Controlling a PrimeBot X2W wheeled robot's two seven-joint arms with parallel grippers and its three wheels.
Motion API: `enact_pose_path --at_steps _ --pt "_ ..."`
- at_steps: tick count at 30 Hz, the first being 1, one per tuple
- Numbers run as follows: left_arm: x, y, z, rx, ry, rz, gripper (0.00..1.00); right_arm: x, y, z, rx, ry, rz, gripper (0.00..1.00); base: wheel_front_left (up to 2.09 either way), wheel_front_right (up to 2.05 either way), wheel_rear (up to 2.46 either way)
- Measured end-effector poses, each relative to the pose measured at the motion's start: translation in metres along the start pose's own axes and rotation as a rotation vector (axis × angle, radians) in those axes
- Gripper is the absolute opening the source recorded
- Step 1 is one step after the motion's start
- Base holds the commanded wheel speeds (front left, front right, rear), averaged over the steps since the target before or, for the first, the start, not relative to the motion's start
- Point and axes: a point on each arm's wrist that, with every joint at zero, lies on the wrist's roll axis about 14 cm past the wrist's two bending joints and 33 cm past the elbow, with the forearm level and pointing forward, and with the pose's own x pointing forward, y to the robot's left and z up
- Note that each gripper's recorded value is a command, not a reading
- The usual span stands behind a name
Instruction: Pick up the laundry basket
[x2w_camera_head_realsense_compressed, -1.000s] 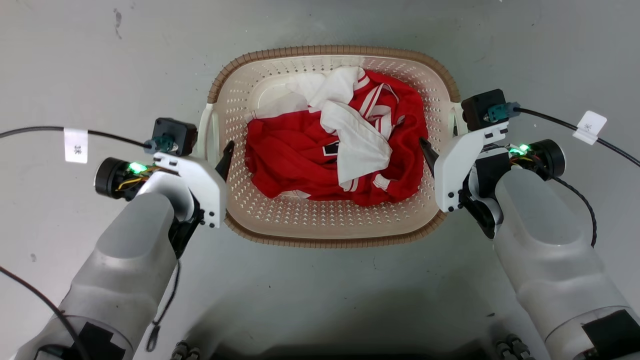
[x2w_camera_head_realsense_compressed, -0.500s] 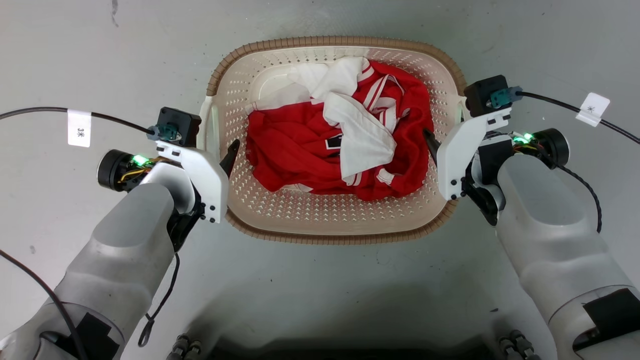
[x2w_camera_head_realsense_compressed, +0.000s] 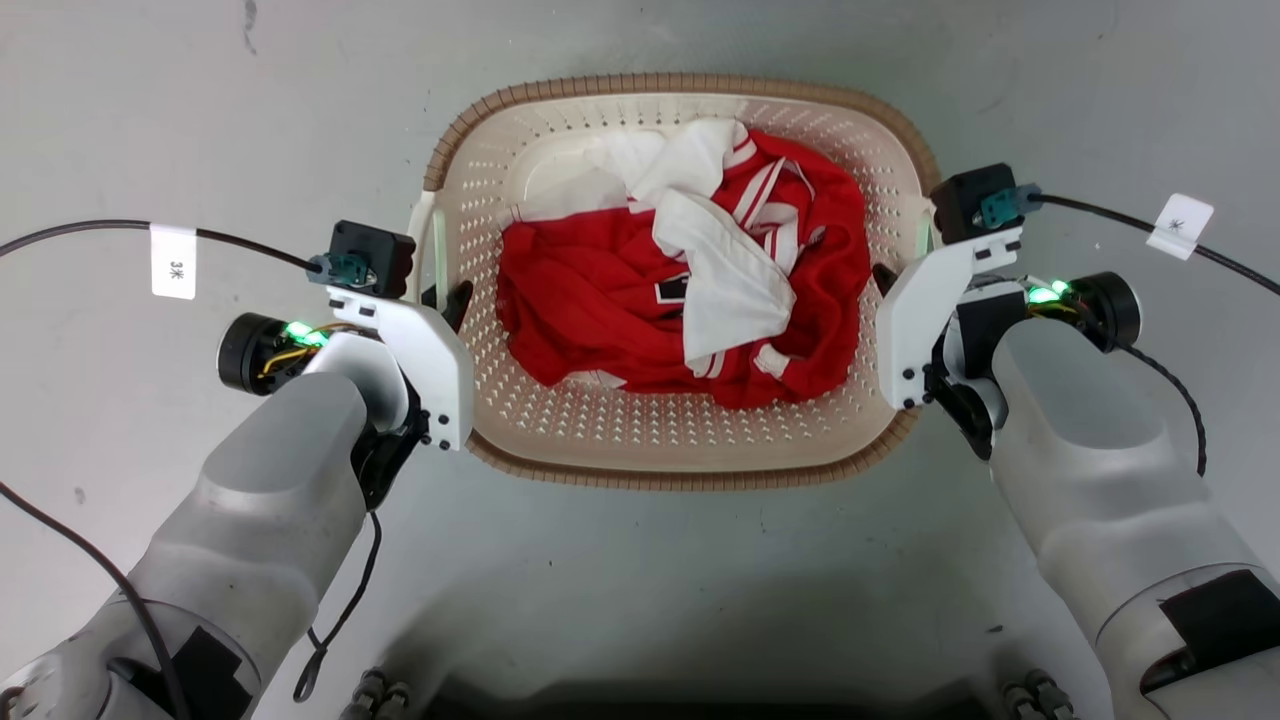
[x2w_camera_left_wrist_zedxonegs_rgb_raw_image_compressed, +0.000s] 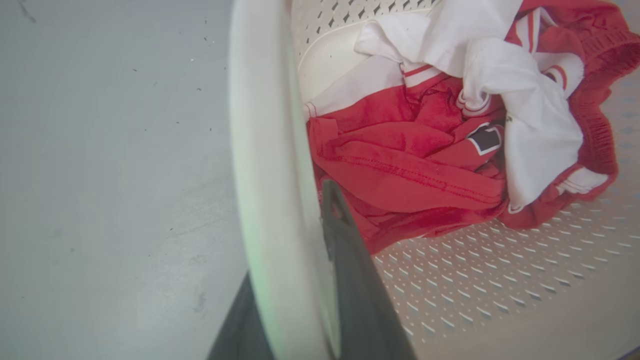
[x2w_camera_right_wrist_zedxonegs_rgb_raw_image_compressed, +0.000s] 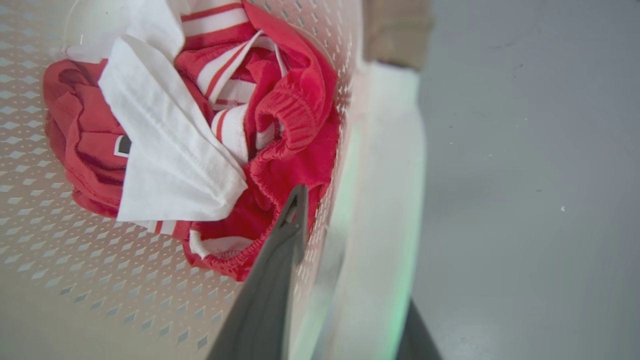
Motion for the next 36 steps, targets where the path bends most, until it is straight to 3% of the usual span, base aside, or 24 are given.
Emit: enact_pose_path --at_steps 9,21,36 --pt "-0.024 -0.013 0.009 0.002 0.034 -0.037 0.0 -0.027 -0.003 0.001 -0.064 0.084 -0.033 0.0 0.0 0.0 0.0" --pt "-0.102 -0.037 0.031 -0.013 0.098 -0.079 0.0 -0.109 0.015 0.003 -0.092 0.215 -0.056 0.0 0.0 0.0 0.0" --pt "-0.206 -0.058 0.033 -0.007 0.079 -0.079 0.0 -0.21 0.052 0.012 -0.135 0.172 -0.066 0.0 0.0 0.0 0.0"
